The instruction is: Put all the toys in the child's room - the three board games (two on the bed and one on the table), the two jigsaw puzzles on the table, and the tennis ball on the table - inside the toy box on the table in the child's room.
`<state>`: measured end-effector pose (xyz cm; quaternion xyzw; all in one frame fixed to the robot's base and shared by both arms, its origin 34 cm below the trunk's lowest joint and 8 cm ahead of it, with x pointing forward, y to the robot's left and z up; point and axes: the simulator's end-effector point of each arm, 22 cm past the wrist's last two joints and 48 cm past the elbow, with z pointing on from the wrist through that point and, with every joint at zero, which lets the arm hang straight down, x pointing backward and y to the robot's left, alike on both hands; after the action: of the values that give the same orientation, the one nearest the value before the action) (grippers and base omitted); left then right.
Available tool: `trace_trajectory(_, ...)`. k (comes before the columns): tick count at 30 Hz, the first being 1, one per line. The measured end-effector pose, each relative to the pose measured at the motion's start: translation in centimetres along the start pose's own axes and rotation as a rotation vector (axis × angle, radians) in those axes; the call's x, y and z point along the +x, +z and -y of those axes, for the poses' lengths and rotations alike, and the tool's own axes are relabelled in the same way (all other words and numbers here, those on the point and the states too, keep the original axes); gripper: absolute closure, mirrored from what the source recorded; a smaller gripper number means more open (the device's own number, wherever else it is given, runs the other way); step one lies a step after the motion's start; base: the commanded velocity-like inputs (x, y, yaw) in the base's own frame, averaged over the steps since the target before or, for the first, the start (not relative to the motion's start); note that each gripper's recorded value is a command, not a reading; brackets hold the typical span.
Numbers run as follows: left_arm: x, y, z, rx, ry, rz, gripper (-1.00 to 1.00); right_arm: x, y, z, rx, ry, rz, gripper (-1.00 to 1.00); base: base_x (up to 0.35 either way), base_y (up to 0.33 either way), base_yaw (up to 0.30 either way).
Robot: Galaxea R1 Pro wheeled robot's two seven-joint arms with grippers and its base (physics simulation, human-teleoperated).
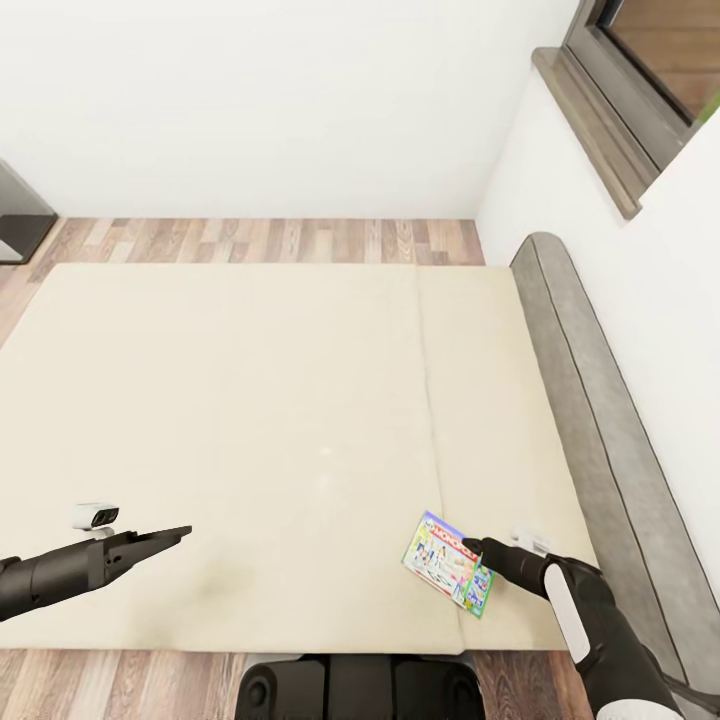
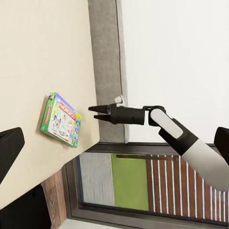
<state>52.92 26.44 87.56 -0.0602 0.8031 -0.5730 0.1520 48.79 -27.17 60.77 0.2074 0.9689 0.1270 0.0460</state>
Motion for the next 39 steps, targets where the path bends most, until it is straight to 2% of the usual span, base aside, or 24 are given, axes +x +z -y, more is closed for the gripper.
trace_trajectory(12,0.4,0.1,-0.7,-0.005,-0.017,-0.006,-1.00,0.6,0.5,1.8,0.068,0.009,-0.017,-1.00,0.000,0.000,0.000)
trace_trajectory(34,0.9,0.4,-1.9,-0.015,-0.043,-0.016,-1.00,2.0,1.6,2.6,0.087,0.014,-0.049,-1.00,0.000,0.000,0.000)
trace_trajectory(39,0.4,0.5,-1.3,0.017,-0.040,0.004,-1.00,2.3,1.8,2.8,0.089,0.014,-0.056,-1.00,0.000,0.000,0.000)
